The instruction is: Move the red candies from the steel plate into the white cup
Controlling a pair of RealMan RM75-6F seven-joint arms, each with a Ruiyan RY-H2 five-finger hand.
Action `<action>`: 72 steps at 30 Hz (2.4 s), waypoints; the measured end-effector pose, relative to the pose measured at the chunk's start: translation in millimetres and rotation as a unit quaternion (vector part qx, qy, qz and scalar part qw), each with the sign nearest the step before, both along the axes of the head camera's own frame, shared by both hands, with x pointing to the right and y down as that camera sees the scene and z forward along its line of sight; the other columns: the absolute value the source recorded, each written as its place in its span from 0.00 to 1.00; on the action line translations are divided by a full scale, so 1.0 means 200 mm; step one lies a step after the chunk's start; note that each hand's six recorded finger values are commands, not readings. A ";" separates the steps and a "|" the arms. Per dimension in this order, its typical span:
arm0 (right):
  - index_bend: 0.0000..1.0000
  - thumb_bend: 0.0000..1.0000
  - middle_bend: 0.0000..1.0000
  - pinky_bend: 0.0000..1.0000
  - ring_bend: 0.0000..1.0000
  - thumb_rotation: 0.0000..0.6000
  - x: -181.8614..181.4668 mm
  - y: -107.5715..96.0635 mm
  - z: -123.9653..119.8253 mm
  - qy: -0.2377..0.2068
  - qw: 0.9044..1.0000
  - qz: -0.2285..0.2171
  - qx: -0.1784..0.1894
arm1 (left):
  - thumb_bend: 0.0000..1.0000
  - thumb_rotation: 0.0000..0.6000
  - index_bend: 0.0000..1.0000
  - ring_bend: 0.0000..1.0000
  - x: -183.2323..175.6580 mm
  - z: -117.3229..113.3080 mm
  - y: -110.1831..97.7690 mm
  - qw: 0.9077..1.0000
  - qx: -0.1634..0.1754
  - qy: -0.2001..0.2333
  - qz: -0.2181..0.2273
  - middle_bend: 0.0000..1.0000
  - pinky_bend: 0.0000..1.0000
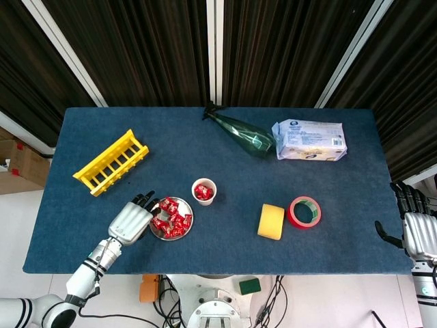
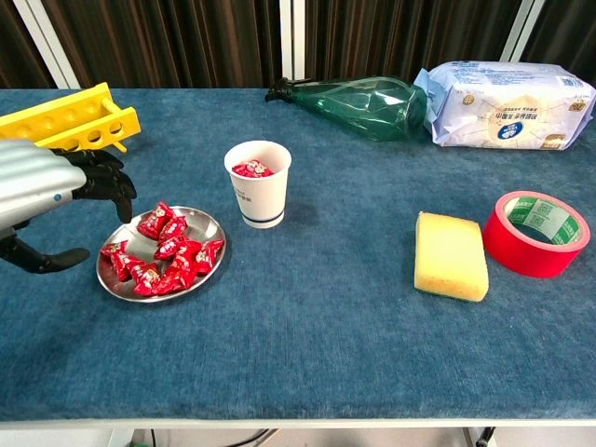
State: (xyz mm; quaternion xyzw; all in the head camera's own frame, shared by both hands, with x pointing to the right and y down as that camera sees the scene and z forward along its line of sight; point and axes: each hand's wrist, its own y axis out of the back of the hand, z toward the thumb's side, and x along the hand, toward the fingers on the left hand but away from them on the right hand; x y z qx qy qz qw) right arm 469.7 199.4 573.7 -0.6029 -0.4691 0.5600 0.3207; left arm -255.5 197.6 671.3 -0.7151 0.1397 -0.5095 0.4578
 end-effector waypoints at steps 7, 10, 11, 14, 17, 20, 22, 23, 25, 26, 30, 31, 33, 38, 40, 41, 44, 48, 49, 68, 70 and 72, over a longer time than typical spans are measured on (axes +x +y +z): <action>0.00 0.32 0.00 0.00 0.00 1.00 0.00 0.00 0.00 -0.001 1.000 0.000 -0.002 | 0.29 1.00 0.26 0.07 0.03 0.06 0.01 1.000 -0.002 0.010 0.014 0.19 0.23; 0.00 0.32 0.00 0.00 0.00 1.00 0.00 0.00 0.01 -0.001 1.000 0.000 -0.002 | 0.29 1.00 0.27 0.07 0.04 0.06 -0.01 1.000 0.002 0.016 0.014 0.19 0.23; 0.00 0.32 0.00 0.00 0.00 1.00 0.00 0.00 0.01 0.000 1.000 0.000 -0.002 | 0.29 1.00 0.28 0.07 0.05 0.05 -0.01 1.000 0.003 0.016 0.014 0.19 0.23; 0.00 0.32 0.00 0.00 0.00 1.00 0.00 0.00 0.01 0.000 1.000 0.001 -0.002 | 0.29 1.00 0.29 0.07 0.05 0.05 -0.02 1.000 0.001 0.015 0.016 0.19 0.23; 0.00 0.33 0.00 0.00 0.00 1.00 0.00 0.00 0.01 0.001 1.000 0.000 -0.003 | 0.29 1.00 0.30 0.07 0.05 0.07 -0.02 1.000 -0.003 0.010 0.019 0.19 0.23; 0.00 0.32 0.00 0.00 0.00 1.00 0.00 0.00 0.01 0.001 1.000 0.000 -0.003 | 0.29 1.00 0.32 0.07 0.05 0.09 -0.02 1.000 -0.009 0.003 0.018 0.19 0.23; 0.00 0.32 0.00 0.00 0.00 1.00 0.00 0.00 0.01 0.000 1.000 0.000 -0.002 | 0.29 1.00 0.35 0.07 0.04 0.10 -0.02 1.000 -0.012 -0.001 0.016 0.19 0.23; 0.00 0.32 0.00 0.00 0.00 1.00 0.00 0.00 0.01 0.000 1.000 0.001 -0.002 | 0.29 1.00 0.35 0.07 0.04 0.11 -0.02 1.000 -0.012 -0.003 0.015 0.19 0.23; 0.00 0.32 0.00 0.00 0.00 1.00 0.00 0.00 0.01 0.000 1.000 0.001 -0.001 | 0.29 1.00 0.36 0.07 0.04 0.11 -0.02 1.000 -0.012 -0.005 0.015 0.19 0.23; 0.00 0.33 0.00 0.00 0.00 1.00 0.00 0.00 0.01 0.000 1.000 0.001 -0.001 | 0.29 1.00 0.37 0.07 0.04 0.11 -0.02 1.000 -0.012 -0.005 0.016 0.19 0.23; 0.00 0.32 0.00 0.00 0.00 1.00 0.00 0.00 0.01 0.000 1.000 0.000 -0.004 | 0.29 1.00 0.37 0.07 0.05 0.12 -0.02 1.000 -0.013 -0.005 0.020 0.19 0.23; 0.00 0.32 0.00 0.00 0.00 1.00 0.00 0.00 0.01 0.001 1.000 -0.001 -0.004 | 0.29 1.00 0.37 0.07 0.06 0.12 -0.02 1.000 -0.013 -0.005 0.021 0.19 0.23; 0.00 0.32 0.00 0.00 0.00 1.00 0.00 0.00 0.01 0.001 1.000 0.000 -0.004 | 0.30 1.00 0.38 0.07 0.06 0.12 -0.02 1.000 -0.012 -0.005 0.023 0.19 0.23; 0.00 0.33 0.00 0.00 0.00 1.00 0.00 0.00 0.01 0.001 1.000 0.001 -0.003 | 0.31 1.00 0.39 0.07 0.06 0.14 -0.03 0.999 -0.015 -0.015 0.025 0.19 0.23; 0.00 0.32 0.00 0.00 0.00 1.00 0.00 -0.01 0.01 0.001 1.000 0.000 -0.004 | 0.31 1.00 0.39 0.07 0.06 0.14 -0.03 0.999 -0.014 -0.019 0.025 0.19 0.23; 0.00 0.32 0.00 0.00 0.00 1.00 0.00 0.00 0.01 0.001 1.000 0.000 -0.005 | 0.31 1.00 0.40 0.07 0.05 0.14 -0.03 0.999 -0.013 -0.021 0.024 0.19 0.23; 0.00 0.33 0.00 0.00 0.00 1.00 0.00 0.00 0.02 0.002 1.000 0.000 -0.006 | 0.32 1.00 0.42 0.07 0.05 0.14 -0.04 0.999 -0.008 -0.025 0.024 0.20 0.23; 0.00 0.33 0.00 0.00 0.00 1.00 0.00 -0.01 0.02 0.002 1.000 0.000 -0.006 | 0.33 1.00 0.45 0.07 0.05 0.15 -0.04 0.999 -0.007 -0.028 0.025 0.20 0.23; 0.00 0.33 0.00 0.00 0.00 1.00 0.00 -0.01 0.02 0.002 1.000 0.000 -0.006 | 0.34 1.00 0.46 0.07 0.05 0.15 -0.04 0.999 -0.006 -0.029 0.026 0.20 0.23; 0.00 0.33 0.00 0.00 0.00 1.00 0.00 0.00 0.02 0.001 1.000 0.000 -0.007 | 0.35 1.00 0.55 0.08 0.11 0.12 -0.05 1.000 0.006 -0.012 0.025 0.24 0.23; 0.00 0.33 0.00 0.00 0.00 1.00 0.00 0.00 0.02 0.001 1.000 0.000 -0.007 | 0.36 1.00 0.55 0.08 0.11 0.09 -0.06 1.000 0.012 -0.005 0.022 0.24 0.23; 0.00 0.32 0.00 0.00 0.00 1.00 0.00 0.00 0.02 0.001 1.000 -0.001 -0.008 | 0.36 1.00 0.55 0.08 0.12 0.05 -0.08 1.000 0.019 0.003 0.017 0.24 0.23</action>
